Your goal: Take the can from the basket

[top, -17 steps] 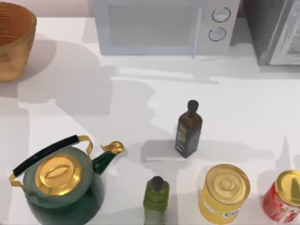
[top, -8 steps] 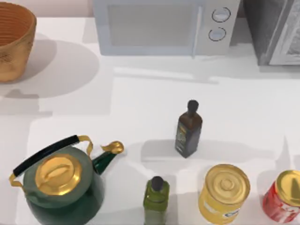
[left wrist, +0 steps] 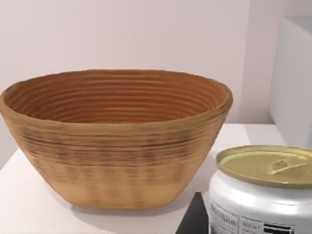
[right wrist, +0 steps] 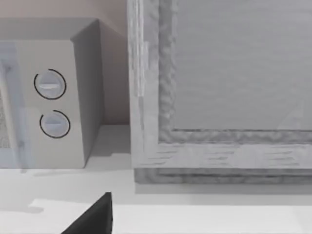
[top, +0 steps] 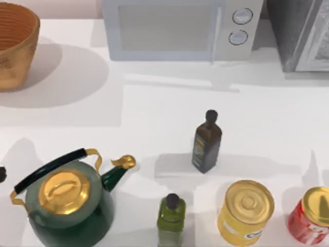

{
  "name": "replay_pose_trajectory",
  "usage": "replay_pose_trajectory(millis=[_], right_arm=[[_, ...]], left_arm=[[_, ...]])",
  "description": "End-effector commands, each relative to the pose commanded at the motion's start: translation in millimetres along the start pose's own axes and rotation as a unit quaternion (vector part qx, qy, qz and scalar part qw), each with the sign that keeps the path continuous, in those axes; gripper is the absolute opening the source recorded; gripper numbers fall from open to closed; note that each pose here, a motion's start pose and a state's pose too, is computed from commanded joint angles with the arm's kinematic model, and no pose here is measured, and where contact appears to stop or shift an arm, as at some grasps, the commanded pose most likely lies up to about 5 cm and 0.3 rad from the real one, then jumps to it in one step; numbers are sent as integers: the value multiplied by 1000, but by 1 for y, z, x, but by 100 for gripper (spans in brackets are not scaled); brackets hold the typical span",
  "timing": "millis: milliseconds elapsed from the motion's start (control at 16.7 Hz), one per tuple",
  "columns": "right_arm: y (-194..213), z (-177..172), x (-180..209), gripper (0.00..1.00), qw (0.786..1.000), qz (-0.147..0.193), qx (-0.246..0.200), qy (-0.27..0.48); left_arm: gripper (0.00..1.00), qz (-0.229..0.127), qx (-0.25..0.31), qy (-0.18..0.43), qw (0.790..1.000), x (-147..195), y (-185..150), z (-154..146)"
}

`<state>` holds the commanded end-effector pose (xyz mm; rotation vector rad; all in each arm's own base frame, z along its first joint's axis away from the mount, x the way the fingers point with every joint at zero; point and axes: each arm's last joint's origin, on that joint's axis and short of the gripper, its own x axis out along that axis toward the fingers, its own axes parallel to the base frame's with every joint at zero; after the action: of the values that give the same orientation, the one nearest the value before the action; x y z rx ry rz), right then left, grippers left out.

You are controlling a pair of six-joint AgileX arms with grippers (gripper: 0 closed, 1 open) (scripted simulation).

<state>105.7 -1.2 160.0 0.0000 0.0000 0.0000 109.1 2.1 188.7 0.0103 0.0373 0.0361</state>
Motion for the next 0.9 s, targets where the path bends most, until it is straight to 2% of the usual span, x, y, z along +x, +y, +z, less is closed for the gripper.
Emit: replay_pose_trajectory(millis=[120, 300, 660, 900], right_arm=[[0, 0, 0, 100, 1000, 0, 0, 0], [0, 0, 0, 100, 1000, 0, 0, 0], [0, 0, 0, 100, 1000, 0, 0, 0], [0, 0, 0, 100, 1000, 0, 0, 0]], left_arm=[[0, -11, -3, -12, 1000, -2, -2, -18], [0, -18, -5, -19, 1000, -2, -3, -29], [0, -18, -4, -16, 1000, -2, -3, -28], [0, -56, -7, -19, 998, 3, -5, -7]])
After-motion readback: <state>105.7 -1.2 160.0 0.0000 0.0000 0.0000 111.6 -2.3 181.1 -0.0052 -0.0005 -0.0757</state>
